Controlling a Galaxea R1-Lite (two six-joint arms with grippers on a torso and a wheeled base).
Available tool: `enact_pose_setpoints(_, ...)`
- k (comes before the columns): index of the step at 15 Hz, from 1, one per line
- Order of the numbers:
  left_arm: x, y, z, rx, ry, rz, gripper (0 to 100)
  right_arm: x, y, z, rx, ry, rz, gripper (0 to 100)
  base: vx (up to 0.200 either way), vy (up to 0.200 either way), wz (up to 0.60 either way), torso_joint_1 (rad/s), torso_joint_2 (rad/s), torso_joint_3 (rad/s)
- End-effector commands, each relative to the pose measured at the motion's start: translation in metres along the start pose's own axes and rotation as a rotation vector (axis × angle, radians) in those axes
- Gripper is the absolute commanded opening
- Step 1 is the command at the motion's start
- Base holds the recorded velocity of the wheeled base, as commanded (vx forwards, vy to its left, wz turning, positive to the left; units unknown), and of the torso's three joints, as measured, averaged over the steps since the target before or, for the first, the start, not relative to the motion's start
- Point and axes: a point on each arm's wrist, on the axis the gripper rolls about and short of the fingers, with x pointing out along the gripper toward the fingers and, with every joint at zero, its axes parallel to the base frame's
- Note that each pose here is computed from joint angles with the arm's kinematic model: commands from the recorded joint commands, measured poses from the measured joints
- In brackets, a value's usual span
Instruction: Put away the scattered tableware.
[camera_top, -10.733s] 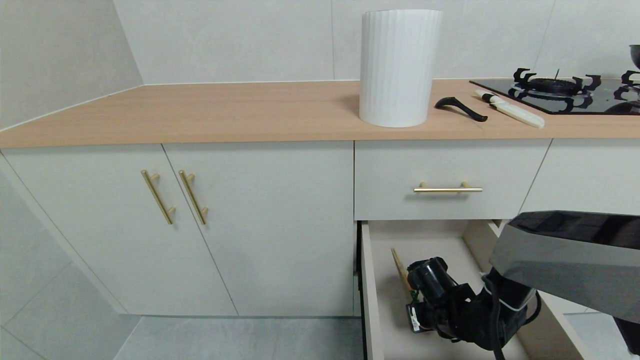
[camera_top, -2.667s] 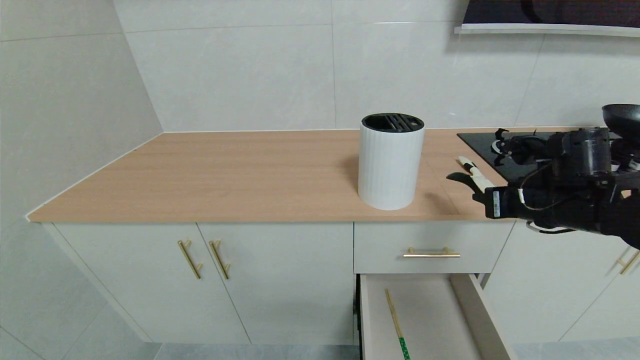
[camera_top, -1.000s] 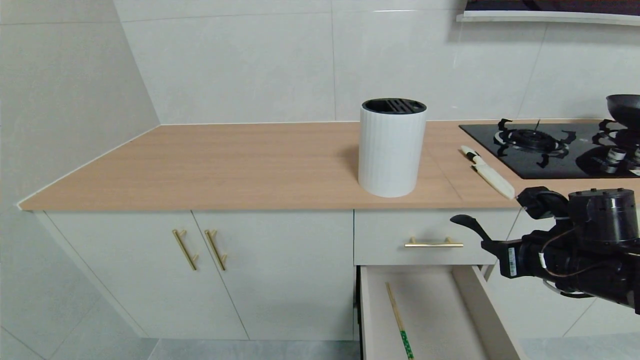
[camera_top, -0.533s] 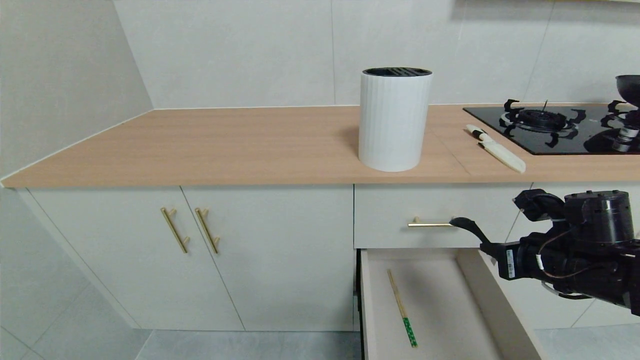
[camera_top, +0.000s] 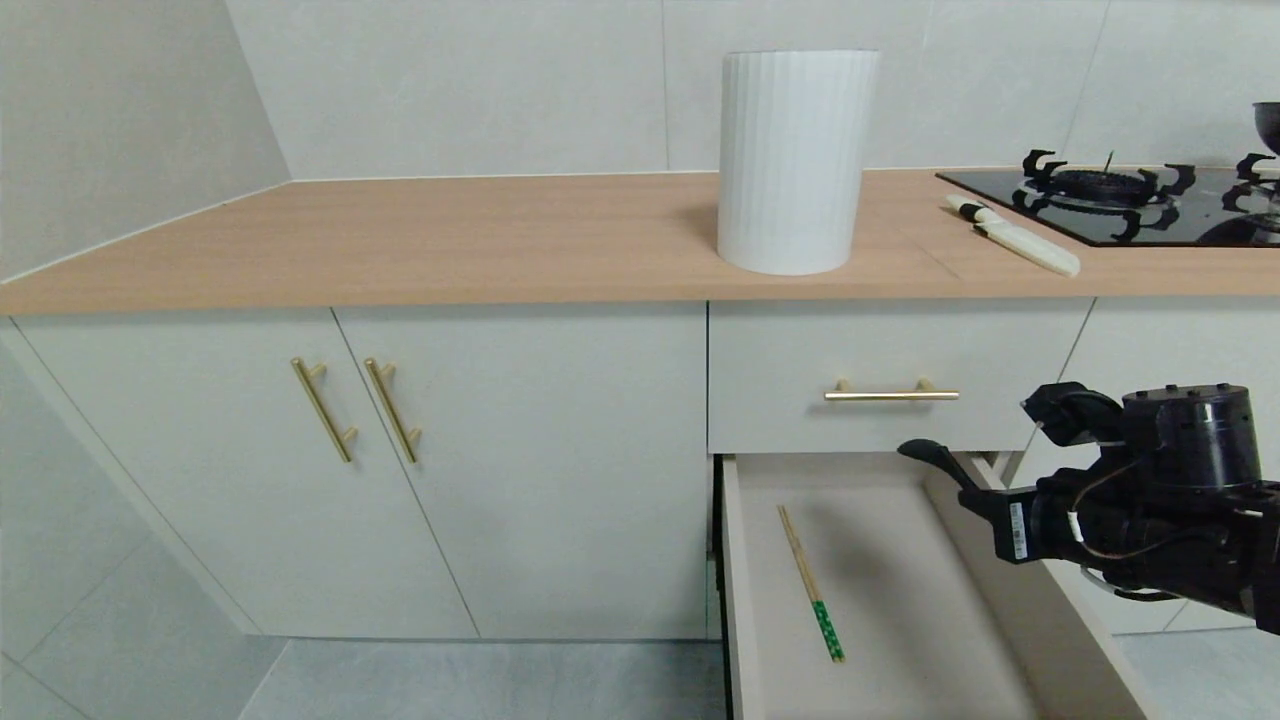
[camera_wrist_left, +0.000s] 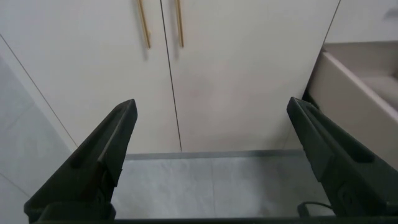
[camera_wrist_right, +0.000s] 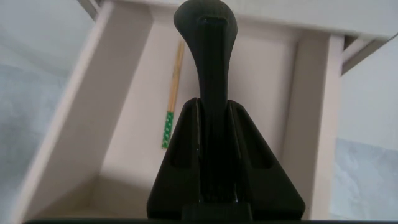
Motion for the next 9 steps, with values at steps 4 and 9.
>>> enact_pose_setpoints(4,0.0,0.0,0.0,0.0,0.002,0.0,100,0.002,0.0,-0.001,0.0,0.008,0.0,0,0.0,0.0,0.0,-0.051,0.23,0.169)
enact_pose_setpoints(9,0.0,0.0,0.0,0.0,0.002,0.0,100,0.013,0.0,-0.009,-0.004,0.052,0.0,0,0.0,0.0,0.0,0.0,0.0,0.0)
